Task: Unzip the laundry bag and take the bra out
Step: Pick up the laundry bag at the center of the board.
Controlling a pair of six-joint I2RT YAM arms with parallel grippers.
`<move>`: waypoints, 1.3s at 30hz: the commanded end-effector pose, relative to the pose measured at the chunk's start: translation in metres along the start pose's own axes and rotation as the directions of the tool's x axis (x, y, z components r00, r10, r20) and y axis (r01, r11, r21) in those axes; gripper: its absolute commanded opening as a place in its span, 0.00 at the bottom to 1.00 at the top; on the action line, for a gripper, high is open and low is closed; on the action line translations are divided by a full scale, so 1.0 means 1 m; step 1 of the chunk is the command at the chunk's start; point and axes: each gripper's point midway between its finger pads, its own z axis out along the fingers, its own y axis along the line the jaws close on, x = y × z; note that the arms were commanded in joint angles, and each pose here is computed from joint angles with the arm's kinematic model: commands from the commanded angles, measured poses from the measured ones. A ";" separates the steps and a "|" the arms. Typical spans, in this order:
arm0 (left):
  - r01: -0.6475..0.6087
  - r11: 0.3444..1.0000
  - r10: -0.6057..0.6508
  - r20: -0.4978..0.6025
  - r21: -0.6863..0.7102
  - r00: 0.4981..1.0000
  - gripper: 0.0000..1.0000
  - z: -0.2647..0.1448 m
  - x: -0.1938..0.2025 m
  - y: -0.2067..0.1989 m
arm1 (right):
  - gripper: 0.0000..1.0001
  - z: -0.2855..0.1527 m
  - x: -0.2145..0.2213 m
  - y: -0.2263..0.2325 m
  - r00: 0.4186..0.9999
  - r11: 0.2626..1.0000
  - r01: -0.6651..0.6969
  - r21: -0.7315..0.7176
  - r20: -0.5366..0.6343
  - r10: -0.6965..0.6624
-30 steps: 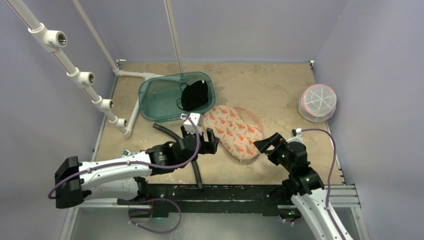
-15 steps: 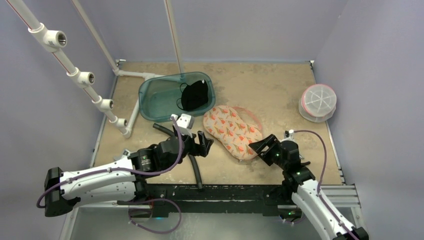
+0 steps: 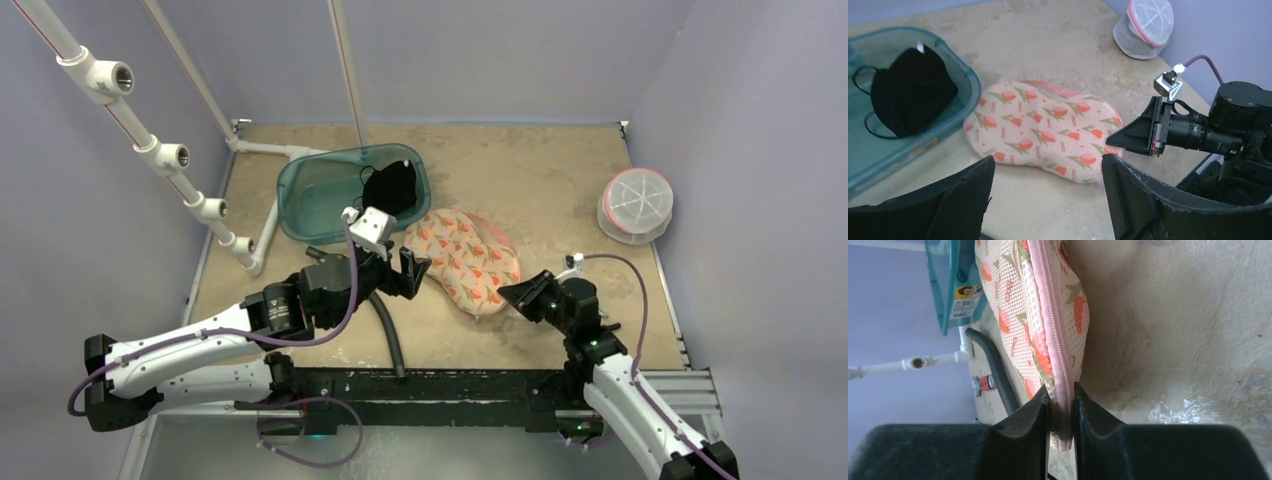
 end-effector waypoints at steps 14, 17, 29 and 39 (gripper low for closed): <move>-0.664 0.724 0.646 0.157 0.187 0.748 0.82 -0.006 -0.002 -0.009 | 0.00 -0.055 -0.027 0.135 0.997 0.982 0.020 -0.188 -0.068 -0.033; -0.744 0.632 0.721 0.188 0.216 0.667 0.82 -0.003 0.003 -0.015 | 0.00 -0.065 -0.034 0.158 0.997 0.974 0.038 -0.222 -0.064 -0.053; -0.937 0.259 0.935 0.183 0.235 0.305 0.81 0.013 0.051 -0.032 | 0.00 -0.065 -0.037 0.169 0.996 0.973 0.014 -0.230 -0.078 -0.033; -0.987 0.159 0.970 0.185 0.021 0.160 0.75 0.036 0.042 -0.038 | 0.00 -0.063 -0.035 0.168 0.995 0.973 0.004 -0.231 -0.092 -0.026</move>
